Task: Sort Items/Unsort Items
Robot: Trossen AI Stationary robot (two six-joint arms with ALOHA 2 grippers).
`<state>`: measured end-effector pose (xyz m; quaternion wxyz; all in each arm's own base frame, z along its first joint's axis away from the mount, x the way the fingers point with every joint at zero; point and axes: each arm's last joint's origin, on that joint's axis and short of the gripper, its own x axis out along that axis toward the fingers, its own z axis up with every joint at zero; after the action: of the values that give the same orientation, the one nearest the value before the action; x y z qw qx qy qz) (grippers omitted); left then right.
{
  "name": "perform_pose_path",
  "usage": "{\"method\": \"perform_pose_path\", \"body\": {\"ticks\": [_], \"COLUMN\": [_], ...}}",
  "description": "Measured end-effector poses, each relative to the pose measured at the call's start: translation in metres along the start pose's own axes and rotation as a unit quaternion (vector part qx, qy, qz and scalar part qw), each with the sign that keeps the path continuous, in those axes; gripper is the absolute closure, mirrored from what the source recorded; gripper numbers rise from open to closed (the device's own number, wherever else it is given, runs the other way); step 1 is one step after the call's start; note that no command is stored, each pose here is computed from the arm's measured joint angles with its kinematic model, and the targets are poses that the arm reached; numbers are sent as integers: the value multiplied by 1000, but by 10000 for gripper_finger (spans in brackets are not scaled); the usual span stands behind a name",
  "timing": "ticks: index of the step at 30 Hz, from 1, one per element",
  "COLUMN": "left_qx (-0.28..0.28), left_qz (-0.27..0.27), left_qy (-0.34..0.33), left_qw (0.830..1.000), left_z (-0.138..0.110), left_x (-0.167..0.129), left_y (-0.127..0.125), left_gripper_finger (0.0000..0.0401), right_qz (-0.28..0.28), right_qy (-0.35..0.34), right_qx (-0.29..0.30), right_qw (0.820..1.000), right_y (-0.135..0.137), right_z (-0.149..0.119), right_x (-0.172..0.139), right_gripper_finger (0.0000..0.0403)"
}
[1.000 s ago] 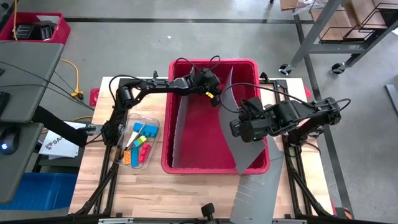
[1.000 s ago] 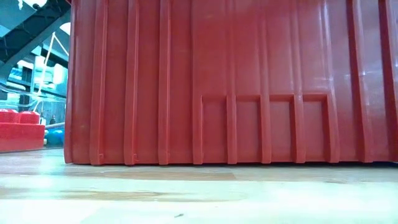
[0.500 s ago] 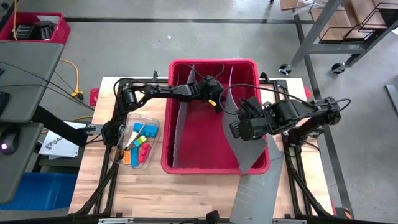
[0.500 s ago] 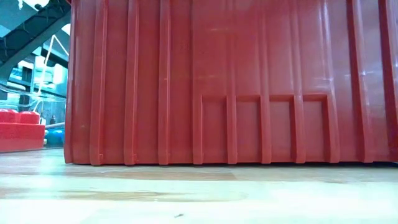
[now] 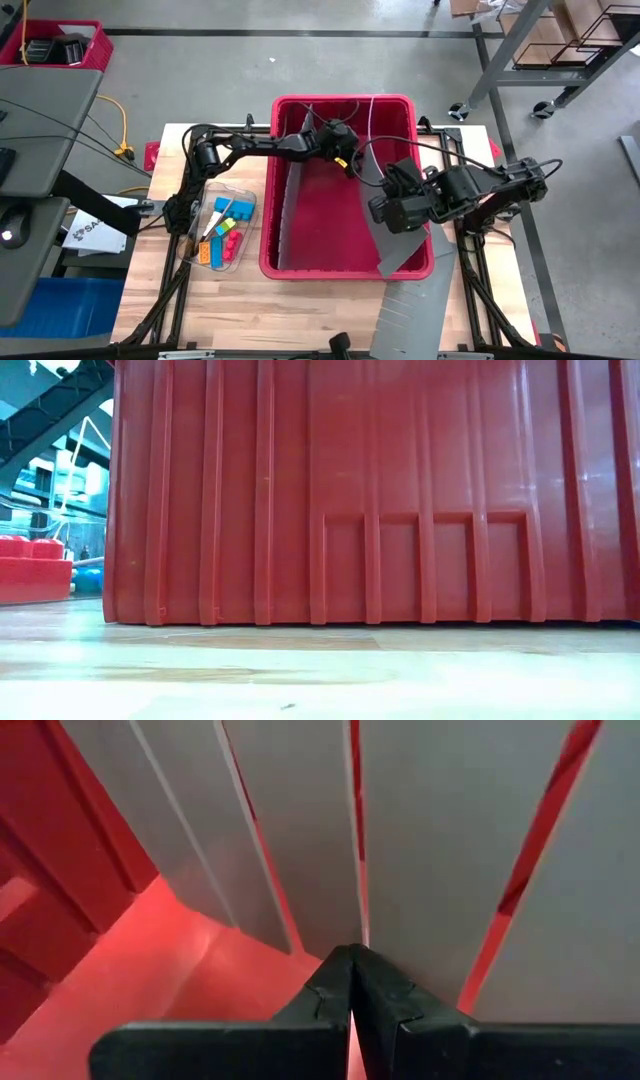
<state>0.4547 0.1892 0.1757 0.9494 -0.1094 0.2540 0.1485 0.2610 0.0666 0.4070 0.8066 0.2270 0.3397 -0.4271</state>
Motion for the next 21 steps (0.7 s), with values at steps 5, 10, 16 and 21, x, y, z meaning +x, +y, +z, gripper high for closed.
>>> {"method": "perform_pose_path", "body": {"ticks": [5, 10, 16, 21], "left_qx": [3, 27, 15, 20], "left_qz": [5, 14, 10, -61], "left_qy": [-16, -9, -9, -6], "left_qw": [1000, 1000, 1000, 998], "left_z": [8, 7, 9, 21], "left_x": [-3, -3, -7, -21], "left_y": [6, 13, 20, 14], "left_gripper_finger": [401, 401, 401, 401], "right_qz": [-6, -24, -29, -19], "right_qy": [0, 6, 4, -1], "right_qx": [3, 10, 16, 32], "right_qw": [1000, 1000, 999, 999], "right_y": [-1, 0, 0, -4], "right_z": [0, -5, -6, -2], "right_x": [3, 14, 17, 10], "right_gripper_finger": [403, 403, 403, 403]}}
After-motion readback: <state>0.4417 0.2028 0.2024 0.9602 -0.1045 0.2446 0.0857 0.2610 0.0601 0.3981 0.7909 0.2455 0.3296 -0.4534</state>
